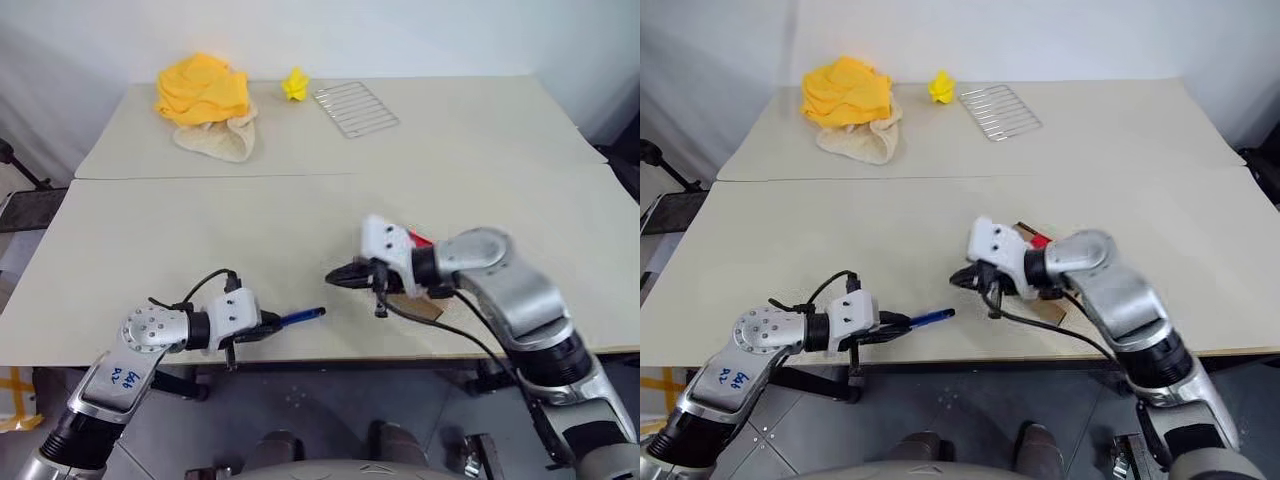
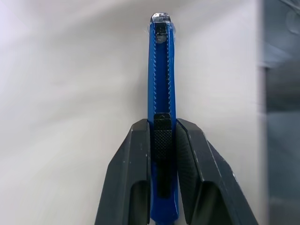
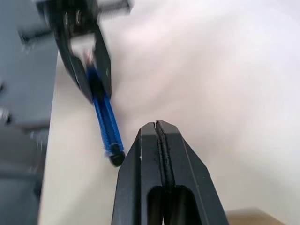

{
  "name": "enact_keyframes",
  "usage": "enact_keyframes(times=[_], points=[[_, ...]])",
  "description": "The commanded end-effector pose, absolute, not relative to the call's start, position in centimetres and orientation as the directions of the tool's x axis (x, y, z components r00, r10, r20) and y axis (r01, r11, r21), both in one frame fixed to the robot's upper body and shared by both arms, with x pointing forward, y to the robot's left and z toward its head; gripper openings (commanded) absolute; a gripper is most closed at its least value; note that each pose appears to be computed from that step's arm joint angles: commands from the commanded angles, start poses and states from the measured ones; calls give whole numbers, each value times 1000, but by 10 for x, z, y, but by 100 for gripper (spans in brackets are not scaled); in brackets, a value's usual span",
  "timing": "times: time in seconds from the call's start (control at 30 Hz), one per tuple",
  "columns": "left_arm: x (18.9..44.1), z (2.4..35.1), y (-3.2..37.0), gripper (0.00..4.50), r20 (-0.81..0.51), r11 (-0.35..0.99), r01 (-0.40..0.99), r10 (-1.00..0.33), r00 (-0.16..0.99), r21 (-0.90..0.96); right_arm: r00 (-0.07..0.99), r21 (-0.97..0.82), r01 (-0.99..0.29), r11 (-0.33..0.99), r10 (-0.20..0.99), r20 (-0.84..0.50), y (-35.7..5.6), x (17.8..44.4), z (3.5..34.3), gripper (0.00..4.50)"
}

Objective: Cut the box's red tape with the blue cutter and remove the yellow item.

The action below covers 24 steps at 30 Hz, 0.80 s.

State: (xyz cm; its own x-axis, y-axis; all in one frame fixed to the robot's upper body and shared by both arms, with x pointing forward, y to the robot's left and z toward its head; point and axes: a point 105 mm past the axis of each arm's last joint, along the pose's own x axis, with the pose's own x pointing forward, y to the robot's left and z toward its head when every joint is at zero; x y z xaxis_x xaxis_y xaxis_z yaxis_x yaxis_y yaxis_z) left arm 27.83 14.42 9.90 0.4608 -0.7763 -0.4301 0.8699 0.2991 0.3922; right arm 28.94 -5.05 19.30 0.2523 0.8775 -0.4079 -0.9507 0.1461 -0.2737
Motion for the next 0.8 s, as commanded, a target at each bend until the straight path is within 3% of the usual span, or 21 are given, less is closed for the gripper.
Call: enact_keyframes(times=[0.03,0.2,0.37,0.53,0.8], points=[[298,120,154,47,-293,386,767,-762,578,512,297,-213,-949,231,880,-371,-57,293,213,92],[317,155,151,47,-74,420,598,-775,628,683,361,-115,-932,343,867,-343,-64,312,240,260],[329,180,140,47,75,433,470,-792,605,769,358,-9,-928,373,883,-303,-54,328,263,436],[329,185,128,47,117,403,418,-820,561,814,350,90,-914,397,880,-320,-45,344,262,447],[329,183,119,47,132,394,407,-832,539,824,274,176,-921,349,897,-347,-33,346,256,447]])
